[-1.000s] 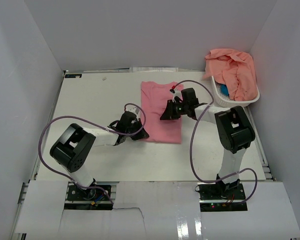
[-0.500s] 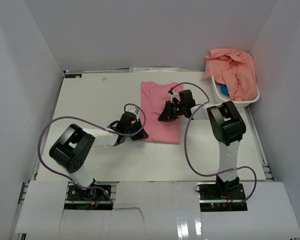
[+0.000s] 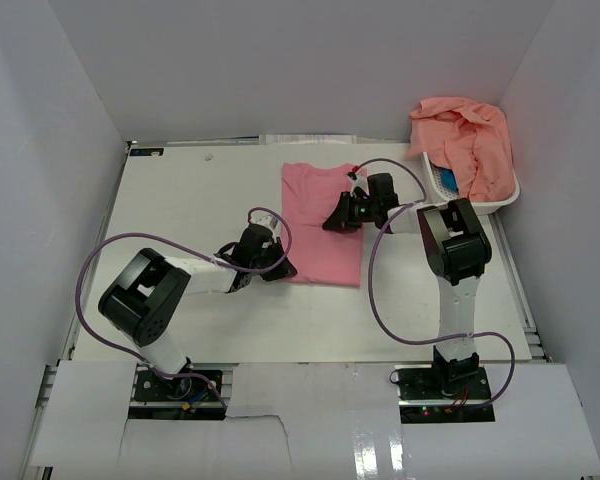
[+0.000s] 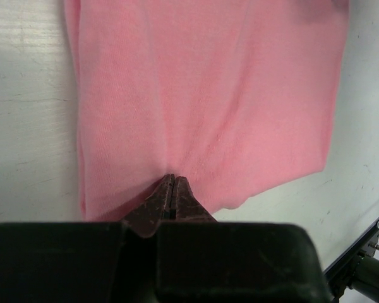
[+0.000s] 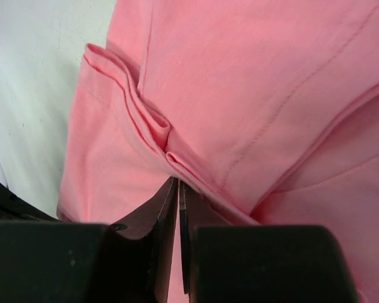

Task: Fold and stack the t-shirts
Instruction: Fold the folded rectangular tshirt in 1/3 of the way, then grab one side of the 2/3 rectangular tshirt with both arms

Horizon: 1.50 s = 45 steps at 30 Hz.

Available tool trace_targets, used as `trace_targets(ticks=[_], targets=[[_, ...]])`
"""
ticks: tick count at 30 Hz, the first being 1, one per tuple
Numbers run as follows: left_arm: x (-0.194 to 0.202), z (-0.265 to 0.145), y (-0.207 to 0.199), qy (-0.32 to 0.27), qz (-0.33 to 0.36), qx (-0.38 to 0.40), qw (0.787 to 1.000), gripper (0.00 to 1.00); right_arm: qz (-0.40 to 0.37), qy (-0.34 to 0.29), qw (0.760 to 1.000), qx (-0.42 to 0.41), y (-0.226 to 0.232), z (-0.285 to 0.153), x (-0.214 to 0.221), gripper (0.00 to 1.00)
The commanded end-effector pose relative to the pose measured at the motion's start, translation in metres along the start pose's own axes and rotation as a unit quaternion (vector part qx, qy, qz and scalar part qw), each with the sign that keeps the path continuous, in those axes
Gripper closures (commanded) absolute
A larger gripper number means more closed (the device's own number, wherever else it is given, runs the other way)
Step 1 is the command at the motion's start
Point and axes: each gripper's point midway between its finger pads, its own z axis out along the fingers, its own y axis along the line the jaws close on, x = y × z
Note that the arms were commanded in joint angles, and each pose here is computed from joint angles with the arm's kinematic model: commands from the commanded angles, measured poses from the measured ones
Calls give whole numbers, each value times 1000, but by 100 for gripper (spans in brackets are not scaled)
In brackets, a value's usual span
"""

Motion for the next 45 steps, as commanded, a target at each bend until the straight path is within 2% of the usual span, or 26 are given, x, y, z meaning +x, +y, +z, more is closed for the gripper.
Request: trace_targets(ticks=[1, 6, 7, 13, 15, 16, 20, 21, 23, 24, 25, 27, 31, 35, 38, 45], targets=[[15, -6, 22, 15, 10, -42, 999, 100, -7, -32, 999, 38, -27, 1, -26, 89], [15, -6, 23, 16, 10, -42, 999, 100, -29, -37, 998, 40, -25, 4, -55, 89], [16, -6, 23, 16, 10, -43, 999, 100, -43, -48, 997, 35, -17, 3, -74, 89], [19, -5, 24, 23, 6, -42, 999, 100, -67, -58, 996, 25, 13, -10, -111, 88], [18, -6, 21, 21, 6, -38, 999, 100, -73, -62, 995, 16, 28, -21, -114, 82], [17, -7, 19, 20, 6, -35, 999, 100, -75, -62, 995, 11, 33, -26, -112, 72], [9, -20, 2, 15, 8, -11, 1000, 100, -75, -68, 995, 16, 61, -67, -91, 60], [3, -24, -6, 11, 11, 0, 1000, 93, -51, -44, 997, 30, 50, -70, -59, 58], [-7, -39, -19, -2, 18, 14, 1000, 72, -38, -41, 997, 56, 56, -92, -40, 48], [-13, -45, -25, -10, 20, 19, 1000, 48, -29, -30, 997, 70, 52, -98, -25, 44], [-25, -57, -37, -31, 25, 34, 999, 37, -3, -3, 996, 94, 37, -104, 9, 40], [-30, -69, -35, -40, 25, 19, 999, 17, 0, -1, 996, 91, 46, -119, 29, 40], [-37, -90, -36, -61, 27, 12, 998, 11, 48, 32, 994, 95, 37, -137, 108, 39], [-28, -92, -22, -57, 18, -6, 998, 10, 87, 30, 993, 72, 42, -143, 141, 39], [-14, -84, -7, -41, 3, -13, 999, 7, 124, 15, 991, 44, 45, -141, 157, 39], [1, -71, 24, -31, -49, -38, 998, 7, 158, -6, 986, 53, 29, -132, 171, 39]])
